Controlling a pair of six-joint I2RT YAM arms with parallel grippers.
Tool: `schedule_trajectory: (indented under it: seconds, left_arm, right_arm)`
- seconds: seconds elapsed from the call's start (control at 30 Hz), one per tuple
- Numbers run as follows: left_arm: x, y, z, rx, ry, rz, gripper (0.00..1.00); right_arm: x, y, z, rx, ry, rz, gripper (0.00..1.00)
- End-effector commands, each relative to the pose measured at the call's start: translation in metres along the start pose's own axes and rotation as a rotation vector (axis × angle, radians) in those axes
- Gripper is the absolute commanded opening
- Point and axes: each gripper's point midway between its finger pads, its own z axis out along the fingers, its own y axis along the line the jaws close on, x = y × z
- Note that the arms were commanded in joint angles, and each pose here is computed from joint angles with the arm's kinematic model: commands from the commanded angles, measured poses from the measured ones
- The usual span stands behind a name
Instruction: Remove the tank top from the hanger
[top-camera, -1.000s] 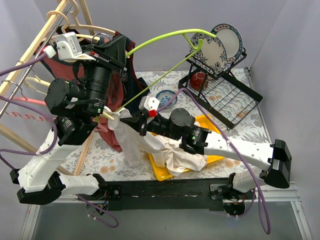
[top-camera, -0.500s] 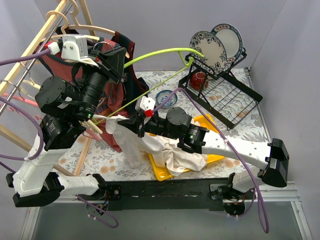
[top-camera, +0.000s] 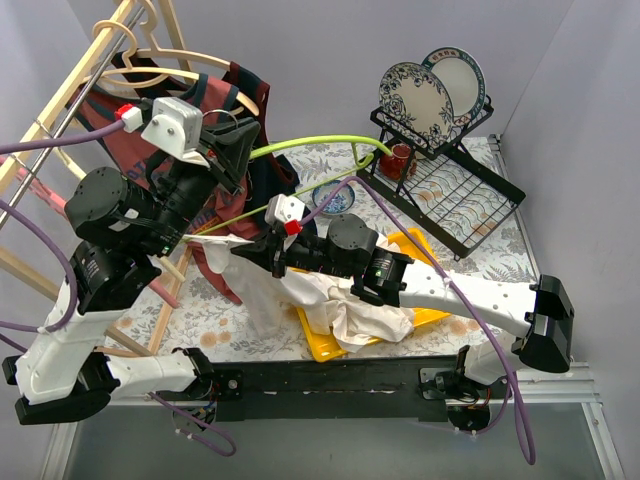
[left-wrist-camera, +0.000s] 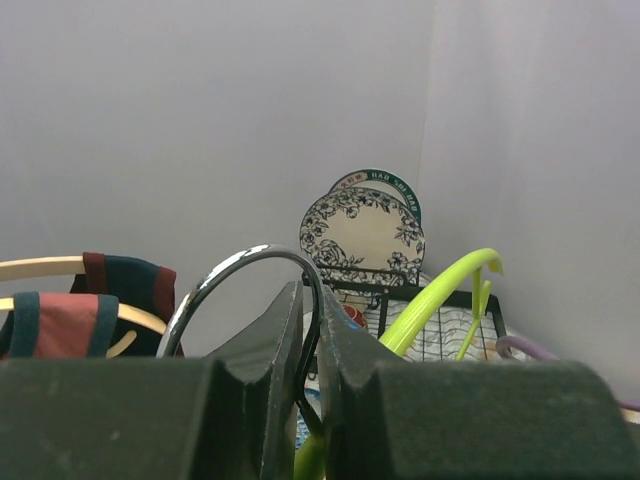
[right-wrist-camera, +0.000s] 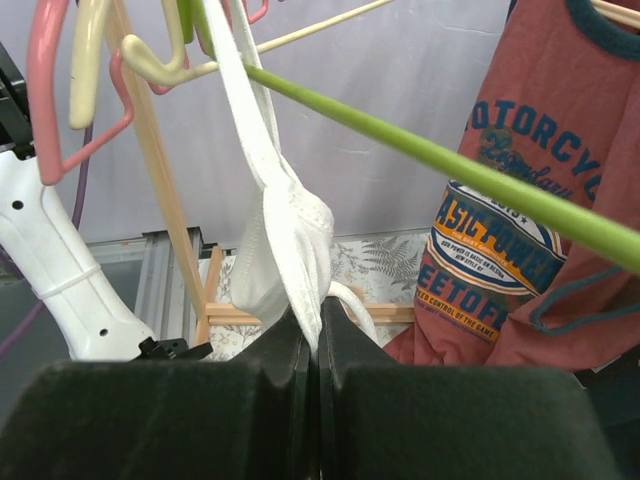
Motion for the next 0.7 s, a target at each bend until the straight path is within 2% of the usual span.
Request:
schedule_trajectory:
  seconds: [0.0, 0.37, 0.67]
  left_arm:
    - [0.000, -0.008, -0.002, 0.070, 0.016, 0.091, 0.00]
    - [0.021, -0.007, 0.013, 0.048, 0.032, 0.219, 0.00]
    - [-0.001, -0.013, 0.037, 0.023, -0.093, 0.170, 0.00]
  right_arm:
    - [-0.033, 0.003, 0.004, -0.021, -0.079, -0.009, 0.01]
    - [-0.034, 0.004, 0.007, -0.027, -0.076, -0.009, 0.01]
    - [-0.026, 0.001, 0.008, -0.015, -0.060, -0.005, 0.01]
